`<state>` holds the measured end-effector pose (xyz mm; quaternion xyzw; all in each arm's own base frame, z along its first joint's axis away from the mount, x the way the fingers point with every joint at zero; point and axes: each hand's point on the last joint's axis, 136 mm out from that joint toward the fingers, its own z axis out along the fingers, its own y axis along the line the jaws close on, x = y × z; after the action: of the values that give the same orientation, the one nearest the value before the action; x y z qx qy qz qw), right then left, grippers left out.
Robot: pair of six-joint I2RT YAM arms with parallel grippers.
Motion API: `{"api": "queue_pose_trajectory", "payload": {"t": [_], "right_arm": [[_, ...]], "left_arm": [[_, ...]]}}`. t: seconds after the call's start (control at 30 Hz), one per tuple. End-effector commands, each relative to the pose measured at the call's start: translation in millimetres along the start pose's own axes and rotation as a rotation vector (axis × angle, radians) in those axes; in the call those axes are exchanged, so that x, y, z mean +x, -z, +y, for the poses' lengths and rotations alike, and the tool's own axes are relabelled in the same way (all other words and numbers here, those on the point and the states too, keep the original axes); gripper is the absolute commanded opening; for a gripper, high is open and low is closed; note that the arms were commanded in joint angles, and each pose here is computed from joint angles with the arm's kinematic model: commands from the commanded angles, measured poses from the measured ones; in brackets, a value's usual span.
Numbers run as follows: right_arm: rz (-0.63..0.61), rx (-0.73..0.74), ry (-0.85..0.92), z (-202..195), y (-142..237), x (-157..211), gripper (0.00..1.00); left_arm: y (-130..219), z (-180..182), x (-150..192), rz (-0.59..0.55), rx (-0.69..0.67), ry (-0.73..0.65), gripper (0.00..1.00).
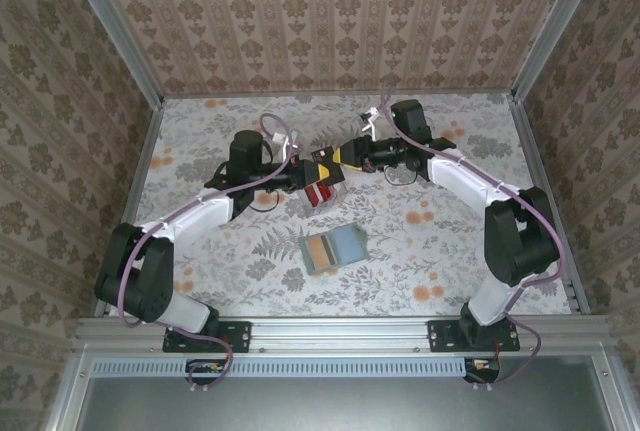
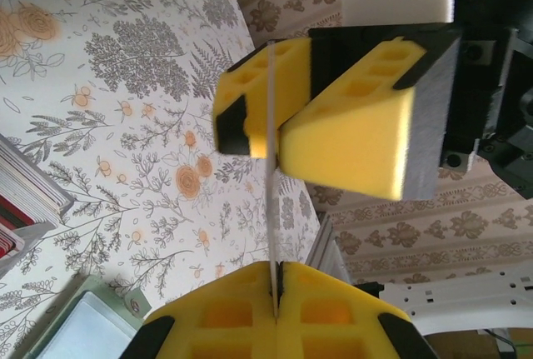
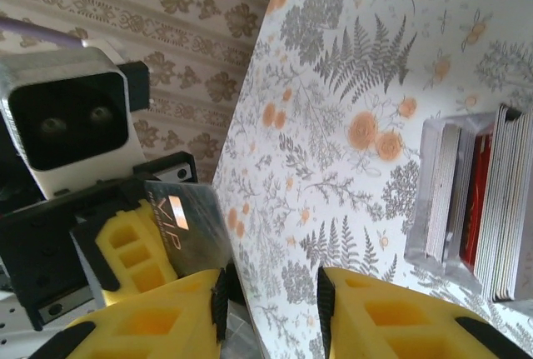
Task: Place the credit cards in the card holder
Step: Insert the credit card into the card slot.
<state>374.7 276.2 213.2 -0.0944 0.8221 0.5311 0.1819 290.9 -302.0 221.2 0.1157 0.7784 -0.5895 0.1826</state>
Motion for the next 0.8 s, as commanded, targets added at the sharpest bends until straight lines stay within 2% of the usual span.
{"api": "queue_pose_trajectory", "payload": {"t": [0.0, 0.1, 0.3, 0.33, 0.4, 0.43, 0.53, 0.63, 0.77], "right_arm": [[0.065, -0.055, 0.007, 9.0, -3.5, 12.8, 0.35], [0.072, -0.064, 0.013, 11.7, -5.2, 14.5, 0.3], [0.08, -0.088, 0.023, 16.2, -4.9, 17.1, 0.08], [0.079, -0.083, 0.02, 14.7, -4.9, 17.9, 0.06], [0.074, -0.075, 0.019, 13.2, -3.9, 19.8, 0.03], [0.073, -0.071, 0.017, 12.2, -3.5, 21.3, 0.03], [0.068, -0.043, 0.009, 6.0, -0.8, 29.2, 0.03], [0.082, 0.004, -0.014, -7.6, 1.9, 45.6, 0.03], [0.121, 0.086, -0.042, -30.3, 0.8, 80.7, 0.03]], "left_arm": [[-2.3, -18.3, -6.6, 0.021, 0.055, -0.068, 0.0], [-4.0, -17.0, -6.5, 0.03, 0.057, -0.062, 0.0], [-5.0, -11.2, -4.6, 0.035, 0.049, -0.048, 0.0], [-4.4, -9.7, -5.2, 0.03, 0.043, -0.046, 0.08], [-2.9, -3.1, -6.9, 0.015, 0.021, -0.031, 0.31], [-1.3, 1.1, -7.6, 0.005, 0.006, -0.021, 0.38], [10.0, 19.5, -14.3, -0.047, -0.049, 0.02, 0.43], [21.0, 33.7, -10.5, -0.078, -0.086, 0.049, 0.44], [31.0, 54.0, 11.1, -0.063, -0.149, 0.082, 0.44]]}}
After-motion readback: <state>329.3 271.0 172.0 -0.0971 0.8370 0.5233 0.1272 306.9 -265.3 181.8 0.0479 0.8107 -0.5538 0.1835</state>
